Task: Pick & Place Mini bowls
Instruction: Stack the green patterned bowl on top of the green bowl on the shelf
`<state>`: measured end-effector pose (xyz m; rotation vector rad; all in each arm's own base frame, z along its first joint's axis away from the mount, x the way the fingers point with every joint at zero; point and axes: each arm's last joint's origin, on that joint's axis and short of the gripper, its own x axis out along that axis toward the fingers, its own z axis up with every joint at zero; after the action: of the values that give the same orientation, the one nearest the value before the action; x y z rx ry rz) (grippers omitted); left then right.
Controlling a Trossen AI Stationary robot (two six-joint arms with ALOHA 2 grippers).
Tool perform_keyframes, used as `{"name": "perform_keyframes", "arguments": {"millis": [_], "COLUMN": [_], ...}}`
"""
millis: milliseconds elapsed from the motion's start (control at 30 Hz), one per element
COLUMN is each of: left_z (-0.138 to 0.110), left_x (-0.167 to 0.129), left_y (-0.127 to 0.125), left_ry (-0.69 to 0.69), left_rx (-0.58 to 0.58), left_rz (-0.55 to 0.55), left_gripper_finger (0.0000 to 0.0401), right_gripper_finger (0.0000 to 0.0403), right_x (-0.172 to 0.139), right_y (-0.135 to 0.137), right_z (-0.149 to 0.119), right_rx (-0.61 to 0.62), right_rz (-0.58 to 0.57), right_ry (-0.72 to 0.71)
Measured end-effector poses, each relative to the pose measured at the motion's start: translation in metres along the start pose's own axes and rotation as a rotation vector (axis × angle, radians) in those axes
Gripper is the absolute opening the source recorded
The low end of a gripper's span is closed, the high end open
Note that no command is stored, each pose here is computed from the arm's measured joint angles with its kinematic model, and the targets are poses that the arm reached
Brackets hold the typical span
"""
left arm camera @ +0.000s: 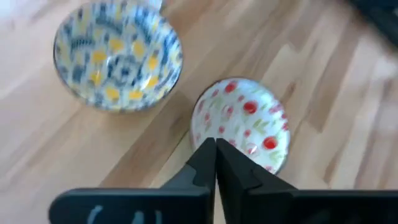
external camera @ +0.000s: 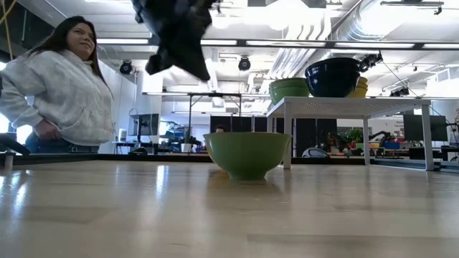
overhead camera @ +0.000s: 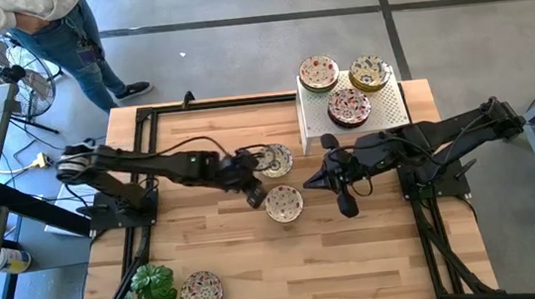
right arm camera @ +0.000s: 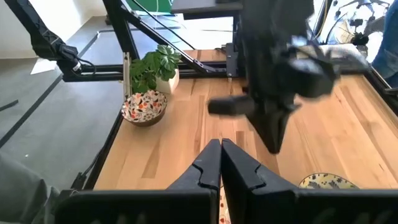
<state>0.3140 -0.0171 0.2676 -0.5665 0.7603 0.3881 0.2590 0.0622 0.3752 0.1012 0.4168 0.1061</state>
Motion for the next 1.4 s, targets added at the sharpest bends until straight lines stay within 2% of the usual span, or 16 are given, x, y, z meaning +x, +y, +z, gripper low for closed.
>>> {"name": "perform_keyframes", "arguments": {"millis": [133,233,300,367,533,767,867,967,1100,1267,1400], "left_z": [-0.012,-0.025,-0.031,-0.042,-0.059,-0.079,-0.086,-0.093,-0.098,-0.1,-0.102], "left_x": [-0.012,-0.021,-0.024,-0.024,-0.03,-0.046,-0.052,-0.053,-0.06,-0.066,-0.064], "left_y": [-0.003,-0.004,-0.001,0.01,0.03,0.06,0.078,0.094,0.107,0.114,0.117], "left_ry": [-0.121,-0.218,-0.259,-0.265,-0.338,-0.4,-0.419,-0.432,-0.469,-0.491,-0.45], "left_rx": [0.065,0.114,0.099,0.086,0.065,0.126,0.108,0.096,0.137,0.184,0.185], "left_rz": [-0.031,-0.113,-0.177,-0.194,-0.293,-0.296,-0.322,-0.355,-0.411,-0.411,-0.391], "left_gripper_finger": [0.0012,0.0003,0.0003,0.0004,0.0001,0.0001,0.0001,0.0,0.0,0.0,0.0], "right_gripper_finger": [0.0,0.0,0.0,0.0,0.0009,0.0088,0.0128,0.0159,0.0185,0.0192,0.0192], "right_x": [0.0,0.001,0.002,0.004,0.018,0.05,0.072,0.096,0.125,0.152,0.17], "right_y": [-0.004,-0.008,-0.009,-0.01,-0.01,-0.005,-0.003,0.0,0.004,0.008,0.01], "right_z": [-0.004,-0.012,-0.016,-0.02,-0.027,-0.049,-0.064,-0.081,-0.106,-0.128,-0.14], "right_rx": [0.032,0.05,0.053,0.066,0.129,0.224,0.234,0.173,0.058,-0.127,-0.249], "right_rz": [-0.036,-0.116,-0.155,-0.178,-0.191,-0.175,-0.16,-0.176,-0.203,-0.212,-0.189], "right_ry": [0.043,0.11,0.148,0.18,0.231,0.402,0.493,0.564,0.644,0.668,0.663]}}
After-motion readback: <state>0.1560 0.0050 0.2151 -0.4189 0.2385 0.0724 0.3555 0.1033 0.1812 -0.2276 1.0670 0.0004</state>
